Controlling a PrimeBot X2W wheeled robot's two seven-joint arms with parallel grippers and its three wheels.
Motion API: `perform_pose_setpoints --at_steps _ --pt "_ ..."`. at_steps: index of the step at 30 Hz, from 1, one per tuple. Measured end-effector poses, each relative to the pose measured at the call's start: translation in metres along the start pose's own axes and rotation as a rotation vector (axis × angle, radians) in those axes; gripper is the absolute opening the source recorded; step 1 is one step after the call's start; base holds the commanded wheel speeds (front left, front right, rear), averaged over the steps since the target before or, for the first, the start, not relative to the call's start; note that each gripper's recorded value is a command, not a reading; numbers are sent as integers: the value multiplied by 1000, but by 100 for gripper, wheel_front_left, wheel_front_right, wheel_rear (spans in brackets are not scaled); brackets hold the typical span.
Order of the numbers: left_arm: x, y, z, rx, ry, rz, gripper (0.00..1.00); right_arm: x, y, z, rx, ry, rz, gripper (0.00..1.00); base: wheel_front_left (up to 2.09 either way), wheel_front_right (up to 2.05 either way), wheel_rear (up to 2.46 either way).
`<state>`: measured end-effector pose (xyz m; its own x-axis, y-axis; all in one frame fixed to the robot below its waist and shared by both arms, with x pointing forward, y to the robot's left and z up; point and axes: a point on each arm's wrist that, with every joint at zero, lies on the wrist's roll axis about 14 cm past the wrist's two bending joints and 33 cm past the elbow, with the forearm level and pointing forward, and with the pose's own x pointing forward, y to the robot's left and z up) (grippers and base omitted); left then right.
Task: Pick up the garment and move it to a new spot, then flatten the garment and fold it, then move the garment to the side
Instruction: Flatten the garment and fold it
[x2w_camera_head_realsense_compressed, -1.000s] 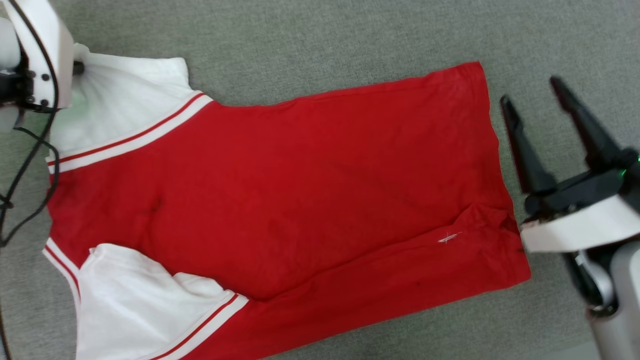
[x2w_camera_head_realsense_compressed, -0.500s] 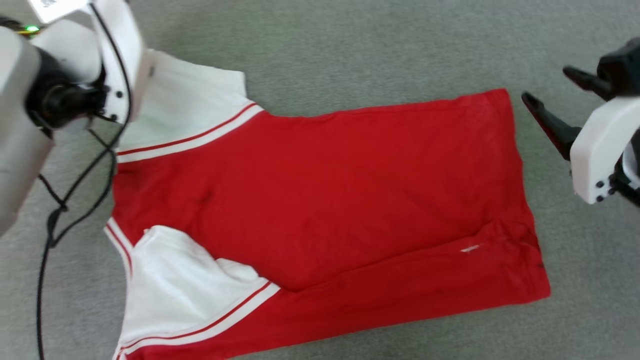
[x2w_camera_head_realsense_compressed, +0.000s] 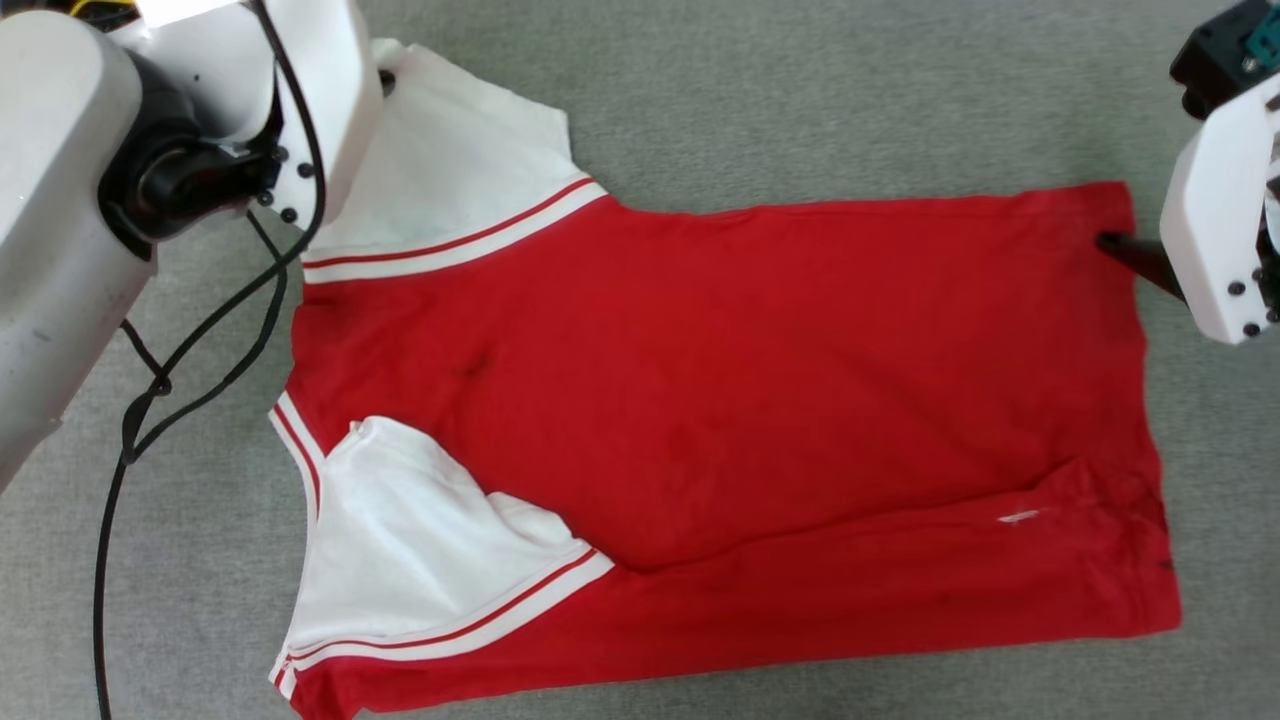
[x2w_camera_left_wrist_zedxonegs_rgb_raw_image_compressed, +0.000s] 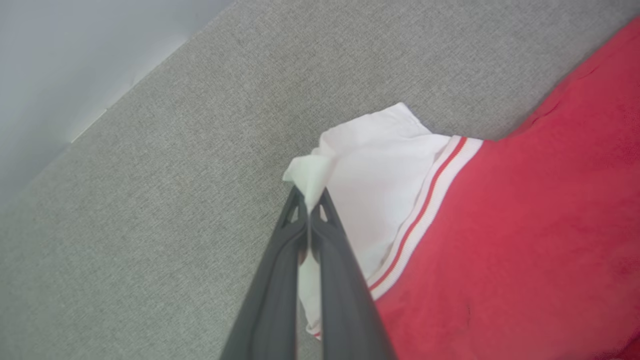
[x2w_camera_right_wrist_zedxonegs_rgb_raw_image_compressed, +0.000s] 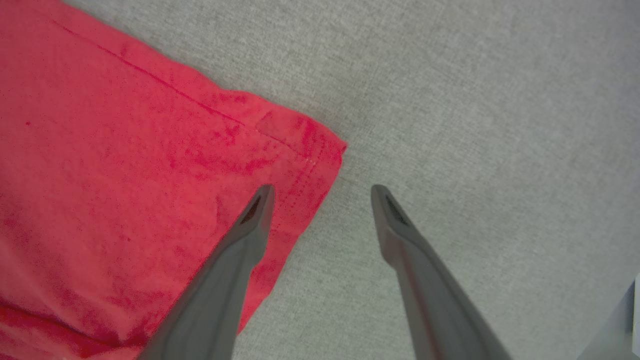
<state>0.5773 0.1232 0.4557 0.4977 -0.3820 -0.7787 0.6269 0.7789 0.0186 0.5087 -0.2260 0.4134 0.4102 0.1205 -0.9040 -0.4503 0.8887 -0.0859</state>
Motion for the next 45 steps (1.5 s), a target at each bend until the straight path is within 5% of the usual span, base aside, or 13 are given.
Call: perform_pose_setpoints --at_steps 13,14,15,28,45 --pt "10 -1 -10 40 9 -15 0 51 15 -19 -8 103 57 100 0 0 0" --pt "10 -1 -10 39 7 -17 0 51 15 -18 -13 95 58 7 0 0 0" --pt "9 -2 -9 40 2 -18 0 51 15 -18 -14 86 60 0 0 0 0" --pt "-41 -17 -8 35 -113 -6 0 11 22 0 -10 -135 56 0 0 0 0" --pt "-115 -79 -99 -8 -99 -37 0 -50 59 -56 2 -271 112 0 0 0 0"
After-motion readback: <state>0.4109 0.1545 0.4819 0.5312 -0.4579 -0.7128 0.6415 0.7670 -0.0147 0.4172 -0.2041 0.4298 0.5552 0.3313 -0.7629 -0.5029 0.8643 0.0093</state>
